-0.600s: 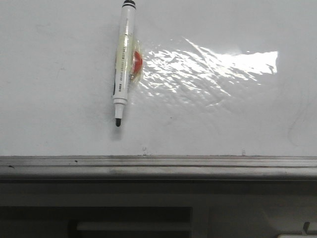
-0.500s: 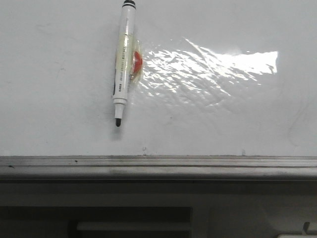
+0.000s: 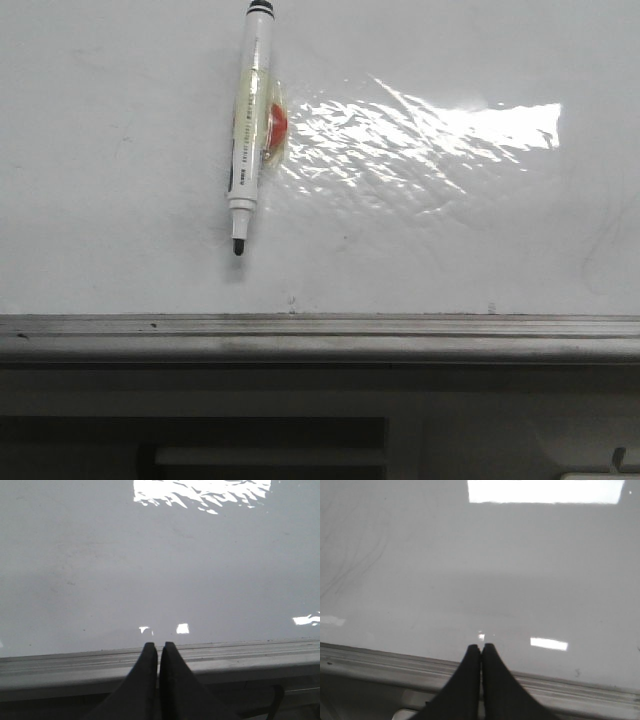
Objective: Write number 9 on whiteboard
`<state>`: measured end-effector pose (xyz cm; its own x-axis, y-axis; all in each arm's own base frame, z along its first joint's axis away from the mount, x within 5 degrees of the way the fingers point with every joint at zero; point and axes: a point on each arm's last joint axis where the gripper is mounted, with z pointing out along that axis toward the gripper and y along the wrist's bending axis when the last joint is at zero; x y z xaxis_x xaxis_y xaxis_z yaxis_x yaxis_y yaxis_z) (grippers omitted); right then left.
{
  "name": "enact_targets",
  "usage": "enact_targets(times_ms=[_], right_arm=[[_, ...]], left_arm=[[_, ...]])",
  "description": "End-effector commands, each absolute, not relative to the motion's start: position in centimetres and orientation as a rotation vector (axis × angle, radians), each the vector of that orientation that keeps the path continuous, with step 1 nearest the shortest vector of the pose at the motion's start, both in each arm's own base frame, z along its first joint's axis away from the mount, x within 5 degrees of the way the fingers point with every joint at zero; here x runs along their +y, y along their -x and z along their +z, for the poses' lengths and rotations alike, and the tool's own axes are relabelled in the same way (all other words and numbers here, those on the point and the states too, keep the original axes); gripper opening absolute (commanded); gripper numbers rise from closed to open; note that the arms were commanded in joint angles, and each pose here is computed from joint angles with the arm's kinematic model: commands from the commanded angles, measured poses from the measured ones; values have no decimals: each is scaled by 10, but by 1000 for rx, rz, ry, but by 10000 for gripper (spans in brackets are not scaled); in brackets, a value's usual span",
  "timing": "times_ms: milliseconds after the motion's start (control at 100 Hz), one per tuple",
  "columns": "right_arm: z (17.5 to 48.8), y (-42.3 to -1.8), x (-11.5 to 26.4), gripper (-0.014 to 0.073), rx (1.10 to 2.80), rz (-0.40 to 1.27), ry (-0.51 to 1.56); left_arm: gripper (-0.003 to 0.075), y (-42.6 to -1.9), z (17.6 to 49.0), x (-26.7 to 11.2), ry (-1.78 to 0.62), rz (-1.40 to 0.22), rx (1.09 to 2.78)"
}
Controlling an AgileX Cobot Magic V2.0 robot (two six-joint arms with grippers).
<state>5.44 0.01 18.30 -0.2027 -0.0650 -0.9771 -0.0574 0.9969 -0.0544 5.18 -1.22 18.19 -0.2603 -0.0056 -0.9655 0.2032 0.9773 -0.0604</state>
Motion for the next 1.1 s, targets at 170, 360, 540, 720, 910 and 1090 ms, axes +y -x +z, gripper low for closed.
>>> enact_targets(times_ms=[170,360,540,720,910,1090], right_arm=[[181,-55,1,-41,1723,-13,103],[184,-56,1,-41,1687,-16,115],[202,-55,6,-41,1484,81,90],[224,-51,8,-41,1250,227,9],[229,-50,1,-41,1211,428,-229],[257,-44,2,-41,1241,492,-258]], left_arm=[[-20,-51,181,-12,-129,-217,1779],[-20,-51,181,-12,-129,-217,1779],[-20,-52,182,-12,-130,-214,1763],[-20,-53,199,-15,119,-502,1595],[-20,-53,215,-5,481,-784,1364],[-20,-51,225,-7,491,-839,1361]])
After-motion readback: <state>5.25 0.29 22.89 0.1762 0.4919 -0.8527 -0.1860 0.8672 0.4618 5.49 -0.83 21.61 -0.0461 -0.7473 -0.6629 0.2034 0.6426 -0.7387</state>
